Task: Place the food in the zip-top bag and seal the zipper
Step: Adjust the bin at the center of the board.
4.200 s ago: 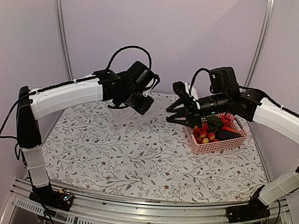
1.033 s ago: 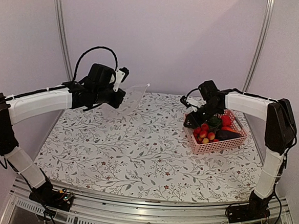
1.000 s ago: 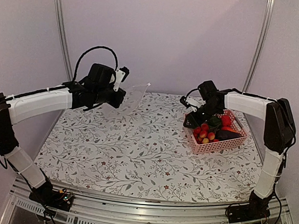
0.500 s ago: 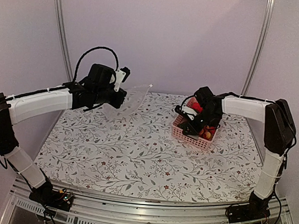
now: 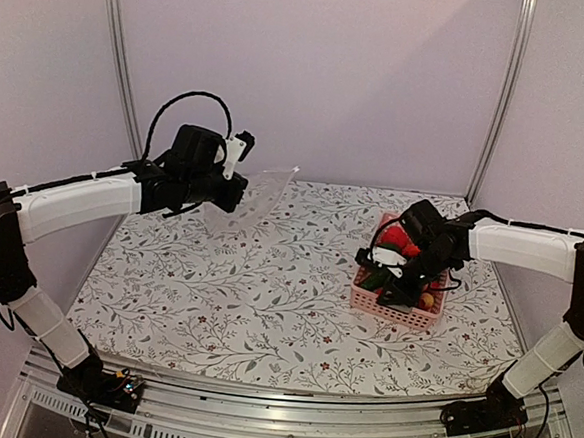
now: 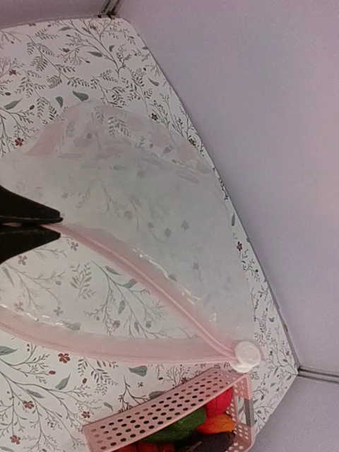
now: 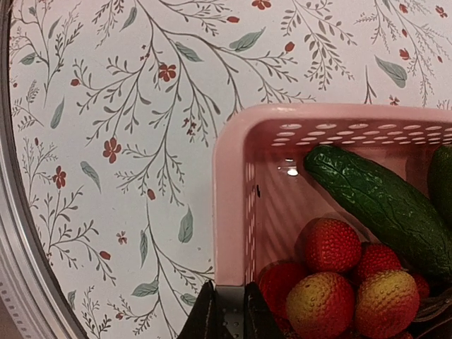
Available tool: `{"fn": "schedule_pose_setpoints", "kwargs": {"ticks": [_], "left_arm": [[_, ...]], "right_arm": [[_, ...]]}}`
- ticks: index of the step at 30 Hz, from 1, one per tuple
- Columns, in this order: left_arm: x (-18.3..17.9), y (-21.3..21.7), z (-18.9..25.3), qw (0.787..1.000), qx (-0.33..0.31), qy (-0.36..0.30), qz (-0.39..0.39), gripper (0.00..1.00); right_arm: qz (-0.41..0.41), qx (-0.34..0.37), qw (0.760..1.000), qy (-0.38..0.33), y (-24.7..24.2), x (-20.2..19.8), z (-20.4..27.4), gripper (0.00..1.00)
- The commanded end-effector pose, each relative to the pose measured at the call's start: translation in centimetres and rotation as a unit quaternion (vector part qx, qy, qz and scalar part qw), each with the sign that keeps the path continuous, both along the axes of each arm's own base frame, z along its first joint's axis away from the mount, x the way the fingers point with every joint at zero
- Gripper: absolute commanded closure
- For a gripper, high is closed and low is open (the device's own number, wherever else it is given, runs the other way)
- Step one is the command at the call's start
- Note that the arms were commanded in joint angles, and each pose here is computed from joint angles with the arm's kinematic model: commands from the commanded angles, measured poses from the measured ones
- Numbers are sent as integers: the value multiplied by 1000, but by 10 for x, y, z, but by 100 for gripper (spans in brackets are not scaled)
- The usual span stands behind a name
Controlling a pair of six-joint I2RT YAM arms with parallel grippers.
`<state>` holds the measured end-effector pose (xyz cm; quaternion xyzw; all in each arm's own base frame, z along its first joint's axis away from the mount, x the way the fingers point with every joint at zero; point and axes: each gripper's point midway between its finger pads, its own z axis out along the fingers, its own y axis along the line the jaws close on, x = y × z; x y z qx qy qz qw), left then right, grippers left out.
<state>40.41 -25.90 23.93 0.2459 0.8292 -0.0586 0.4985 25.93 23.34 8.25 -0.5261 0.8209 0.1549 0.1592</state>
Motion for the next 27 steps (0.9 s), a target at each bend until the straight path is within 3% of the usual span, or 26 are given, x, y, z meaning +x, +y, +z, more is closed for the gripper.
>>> {"fn": "schedule_pose_setpoints", "kwargs": {"ticks": [1,5,10,17,24,27], "left_arm": [[2,3,-1,1000,-3,8,2,100],[2,2,-4,1000,-1,12,0,100],[2,1,-6,1000,0,15,-3,100],[1,-3,-9,999,-13,29,-2,100],[-1,-8,-12,999,-22,41,-11,100],[-2,-9,-9,999,-24,42,-14,99]], "right_arm": [[36,-28,998,33,-23,-36,-6,93],[107,14,993,49,-16,-61,16,72],[114,106,988,-4,4,-38,81,54],[5,152,988,-28,-5,33,112,50],[-120,103,985,-66,-41,99,89,49],[-140,70,985,-73,-51,116,69,43]]}}
